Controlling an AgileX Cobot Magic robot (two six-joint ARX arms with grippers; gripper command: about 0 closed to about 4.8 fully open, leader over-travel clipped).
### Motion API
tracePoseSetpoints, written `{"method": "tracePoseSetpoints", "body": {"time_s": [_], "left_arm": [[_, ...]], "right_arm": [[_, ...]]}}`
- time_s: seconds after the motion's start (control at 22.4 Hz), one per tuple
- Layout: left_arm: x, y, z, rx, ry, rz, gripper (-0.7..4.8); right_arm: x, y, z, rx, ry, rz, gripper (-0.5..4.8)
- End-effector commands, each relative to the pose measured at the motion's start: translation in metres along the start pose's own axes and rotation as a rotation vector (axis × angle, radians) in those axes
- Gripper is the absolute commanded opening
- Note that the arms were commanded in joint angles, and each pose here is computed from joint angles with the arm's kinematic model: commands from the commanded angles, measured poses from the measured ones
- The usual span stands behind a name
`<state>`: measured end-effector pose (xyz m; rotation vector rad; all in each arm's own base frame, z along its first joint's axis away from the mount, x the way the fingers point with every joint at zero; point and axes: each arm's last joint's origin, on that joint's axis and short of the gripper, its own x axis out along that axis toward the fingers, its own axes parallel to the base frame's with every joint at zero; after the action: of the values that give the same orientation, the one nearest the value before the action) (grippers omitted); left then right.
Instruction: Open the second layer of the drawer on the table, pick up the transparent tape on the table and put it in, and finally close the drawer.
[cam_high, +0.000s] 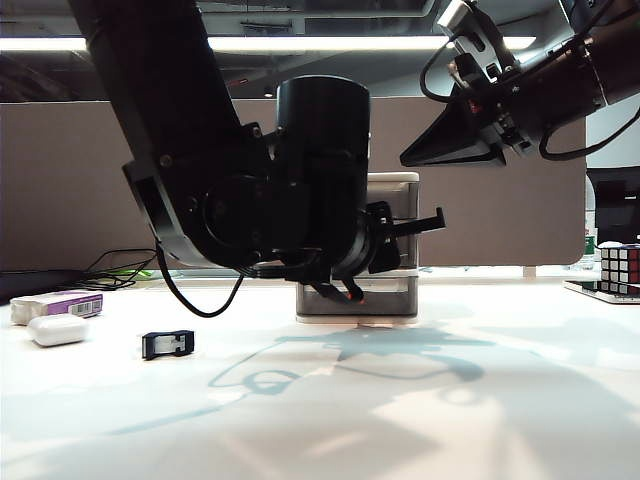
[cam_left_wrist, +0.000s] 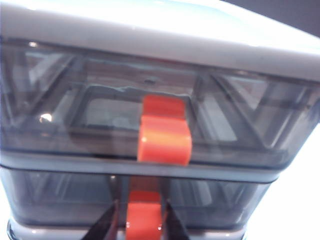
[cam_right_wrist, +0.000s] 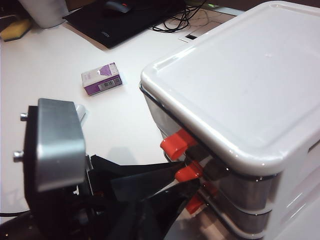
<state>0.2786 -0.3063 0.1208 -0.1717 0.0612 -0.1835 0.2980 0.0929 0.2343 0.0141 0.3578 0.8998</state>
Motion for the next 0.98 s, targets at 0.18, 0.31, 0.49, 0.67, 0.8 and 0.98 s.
{"method": "tracePoseSetpoints", "body": {"time_s": [0.18,0.31,0.49,0.67,0.8,0.98], "left_arm": [[0.0023,-0.0011,-0.0040,0.004,0.003,-0.014,0.72],[0.0027,-0.0014,-0.0032,0.000,-0.001,-0.015,0.70],[0.0052,-0.0010,-0.0005,-0.008,-0.012,-0.012,0.70],[0.0059,-0.0019,0.0008,-0.013,-0.017,-0.016,0.70],[0.0059,-0.0020,0.0009,-0.013,-0.018,-0.017,0.71],[0.0060,-0.0018,0.0009,-0.013,-0.018,-0.015,0.62]], "right_arm": [[-0.0003,0.0005,0.0023,-0.010,-0.012,0.005,-0.05],[-0.0003,0.0005,0.0023,-0.010,-0.012,0.005,-0.05],[-0.0003,0.0005,0.0023,-0.010,-0.012,0.005,-0.05],[-0.0003,0.0005,0.0023,-0.010,-0.012,0.005,-0.05],[-0.0003,0.0005,0.0022,-0.009,-0.012,0.005,-0.05],[-0.0002,0.0006,0.0020,-0.007,-0.010,0.005,-0.05]]}}
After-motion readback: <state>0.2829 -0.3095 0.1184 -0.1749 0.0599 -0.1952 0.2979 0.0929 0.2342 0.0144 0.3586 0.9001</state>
